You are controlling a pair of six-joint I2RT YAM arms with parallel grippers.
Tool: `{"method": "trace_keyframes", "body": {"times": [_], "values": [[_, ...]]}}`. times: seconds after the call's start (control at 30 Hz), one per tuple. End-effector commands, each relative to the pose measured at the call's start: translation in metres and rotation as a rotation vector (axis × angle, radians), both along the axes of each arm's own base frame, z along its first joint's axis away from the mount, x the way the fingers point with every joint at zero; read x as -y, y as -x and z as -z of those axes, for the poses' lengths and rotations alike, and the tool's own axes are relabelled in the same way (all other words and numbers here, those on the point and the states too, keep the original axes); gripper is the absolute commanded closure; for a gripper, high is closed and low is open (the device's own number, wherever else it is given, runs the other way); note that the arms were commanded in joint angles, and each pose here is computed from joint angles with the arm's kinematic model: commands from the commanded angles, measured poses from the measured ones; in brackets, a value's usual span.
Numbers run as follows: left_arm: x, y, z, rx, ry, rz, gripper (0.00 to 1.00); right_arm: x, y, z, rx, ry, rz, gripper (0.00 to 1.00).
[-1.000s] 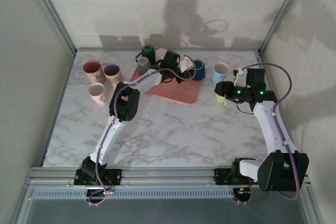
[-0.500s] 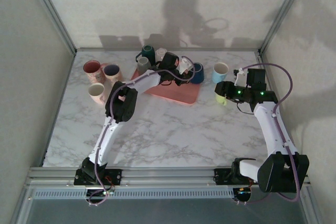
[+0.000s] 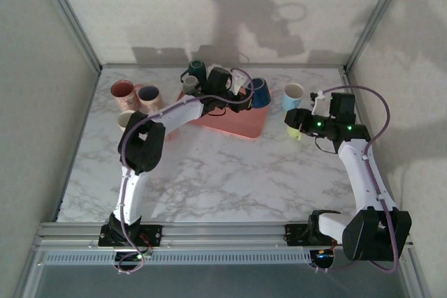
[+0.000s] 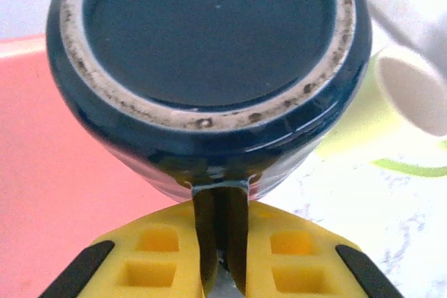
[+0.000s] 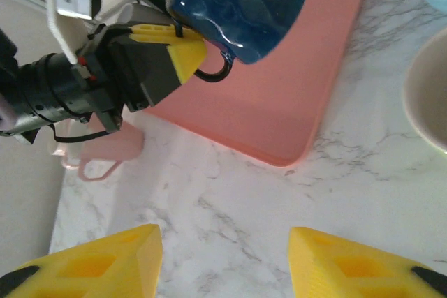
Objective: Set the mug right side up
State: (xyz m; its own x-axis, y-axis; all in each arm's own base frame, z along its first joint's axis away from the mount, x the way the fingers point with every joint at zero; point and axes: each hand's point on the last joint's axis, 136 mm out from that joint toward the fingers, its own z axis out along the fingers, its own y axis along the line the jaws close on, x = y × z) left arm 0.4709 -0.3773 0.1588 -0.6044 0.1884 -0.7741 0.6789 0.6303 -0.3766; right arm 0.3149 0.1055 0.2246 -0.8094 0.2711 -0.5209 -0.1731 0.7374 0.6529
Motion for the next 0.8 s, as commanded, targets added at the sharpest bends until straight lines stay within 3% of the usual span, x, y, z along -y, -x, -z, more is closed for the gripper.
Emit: {"method": "trace_keyframes", "body": {"times": [0.0, 0.27, 0.77], "values": [[0.003, 0.004, -0.096, 0.096, 0.214, -0.061, 1.0, -0.011, 0.004, -0.016, 0.046, -0.105, -0.052, 0.49], [-0.011, 0.031, -0.158, 0.097, 0.394, -0.096, 1.0, -0.024, 0.007, -0.033, 0.078, -0.243, -0.102, 0.49], [-0.034, 0.076, -0.233, 0.105, 0.686, -0.083, 1.0, -0.044, 0.011, -0.064, 0.131, -0.539, -0.189, 0.52]]}}
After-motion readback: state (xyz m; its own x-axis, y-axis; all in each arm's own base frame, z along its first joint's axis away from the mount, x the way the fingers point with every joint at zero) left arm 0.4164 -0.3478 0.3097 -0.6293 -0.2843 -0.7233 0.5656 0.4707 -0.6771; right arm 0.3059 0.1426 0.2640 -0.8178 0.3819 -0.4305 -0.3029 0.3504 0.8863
